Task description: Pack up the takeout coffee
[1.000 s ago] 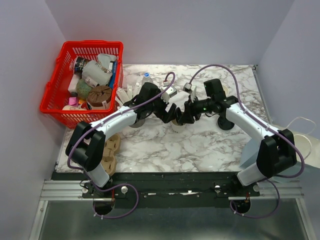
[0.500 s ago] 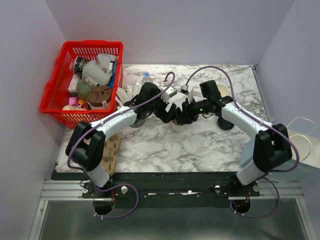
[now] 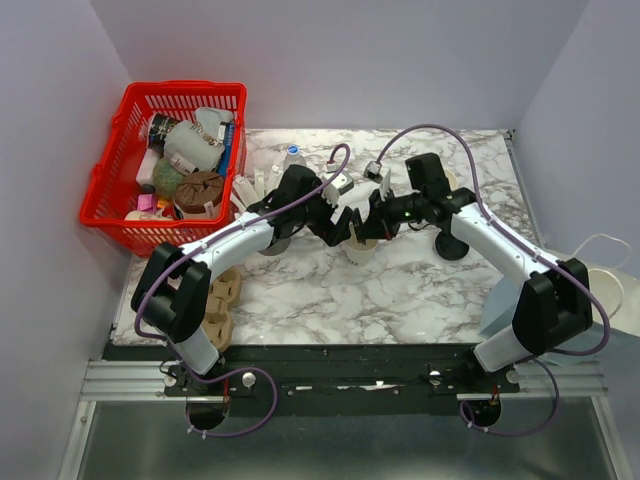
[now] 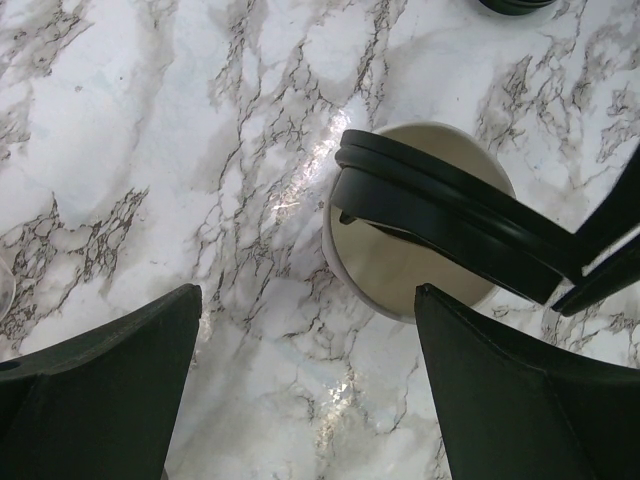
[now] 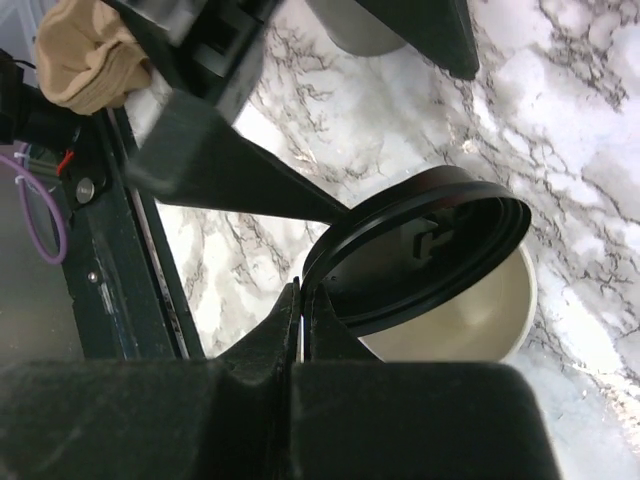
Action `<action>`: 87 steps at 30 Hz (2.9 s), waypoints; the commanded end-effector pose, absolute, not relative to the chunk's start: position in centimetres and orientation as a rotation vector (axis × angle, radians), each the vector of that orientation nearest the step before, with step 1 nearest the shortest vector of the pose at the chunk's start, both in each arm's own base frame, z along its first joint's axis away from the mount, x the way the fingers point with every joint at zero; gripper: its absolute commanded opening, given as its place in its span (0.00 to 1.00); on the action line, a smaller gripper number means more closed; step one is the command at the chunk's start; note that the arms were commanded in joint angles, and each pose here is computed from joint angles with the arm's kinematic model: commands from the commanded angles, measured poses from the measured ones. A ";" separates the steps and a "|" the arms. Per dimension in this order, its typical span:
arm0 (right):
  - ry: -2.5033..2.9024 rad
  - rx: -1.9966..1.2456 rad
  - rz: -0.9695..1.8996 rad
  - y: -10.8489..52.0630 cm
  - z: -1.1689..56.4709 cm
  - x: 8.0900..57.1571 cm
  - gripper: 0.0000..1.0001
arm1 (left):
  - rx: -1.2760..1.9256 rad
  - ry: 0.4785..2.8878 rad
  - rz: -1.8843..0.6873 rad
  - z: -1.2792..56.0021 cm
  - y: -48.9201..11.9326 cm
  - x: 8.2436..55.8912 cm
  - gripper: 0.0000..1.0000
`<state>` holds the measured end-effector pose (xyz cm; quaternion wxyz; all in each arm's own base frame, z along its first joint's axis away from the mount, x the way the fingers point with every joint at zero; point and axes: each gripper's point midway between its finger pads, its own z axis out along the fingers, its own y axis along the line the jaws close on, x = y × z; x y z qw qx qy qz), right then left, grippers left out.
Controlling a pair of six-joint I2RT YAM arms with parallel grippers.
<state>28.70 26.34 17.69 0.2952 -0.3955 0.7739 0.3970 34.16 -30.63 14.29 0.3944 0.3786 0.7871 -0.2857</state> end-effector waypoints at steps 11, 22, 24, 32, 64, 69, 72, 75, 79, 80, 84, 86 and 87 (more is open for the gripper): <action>2.034 -0.814 1.714 25.3 21.3 28.8 0.01 | 0.977 1.943 -0.711 16.7 -29.7 33.1 0.96; 2.068 -0.685 1.922 25.0 20.2 29.0 0.05 | 0.964 1.928 -0.805 17.2 -30.8 32.7 0.97; 2.077 -0.664 1.923 24.7 19.8 29.2 0.05 | 0.959 1.934 -0.805 16.9 -31.0 33.1 0.97; 2.136 -0.542 1.932 23.5 17.9 30.0 0.06 | 0.932 1.968 -0.791 15.8 -31.3 34.2 0.96; 2.187 -0.441 1.872 22.1 16.8 31.2 0.21 | 0.918 2.012 -0.767 13.9 -31.2 34.7 0.96; 2.196 -0.446 1.846 22.0 16.5 31.2 0.23 | 0.916 2.012 -0.766 14.0 -31.2 34.7 0.96; 2.203 -0.442 1.830 21.8 16.4 31.3 0.24 | 0.918 2.007 -0.767 14.1 -31.2 34.7 0.96; 2.204 -0.441 1.809 21.6 16.4 31.5 0.25 | 0.918 2.007 -0.767 14.1 -31.2 34.7 0.96; 2.213 -0.434 1.790 21.4 16.3 31.7 0.26 | 0.914 2.004 -0.767 14.3 -31.2 34.8 0.96; 2.211 -0.436 1.785 21.4 16.4 31.8 0.27 | 0.916 2.003 -0.766 14.3 -31.2 34.8 0.96; 2.219 -0.435 1.758 21.1 16.1 31.9 0.27 | 0.917 1.997 -0.770 14.4 -31.2 34.8 0.96; 2.227 -0.433 1.745 21.1 16.0 32.0 0.28 | 0.917 1.989 -0.775 14.6 -31.3 34.8 0.96; 2.227 -0.435 1.740 21.1 15.9 32.0 0.29 | 0.901 2.000 -0.797 14.6 -31.5 34.5 0.96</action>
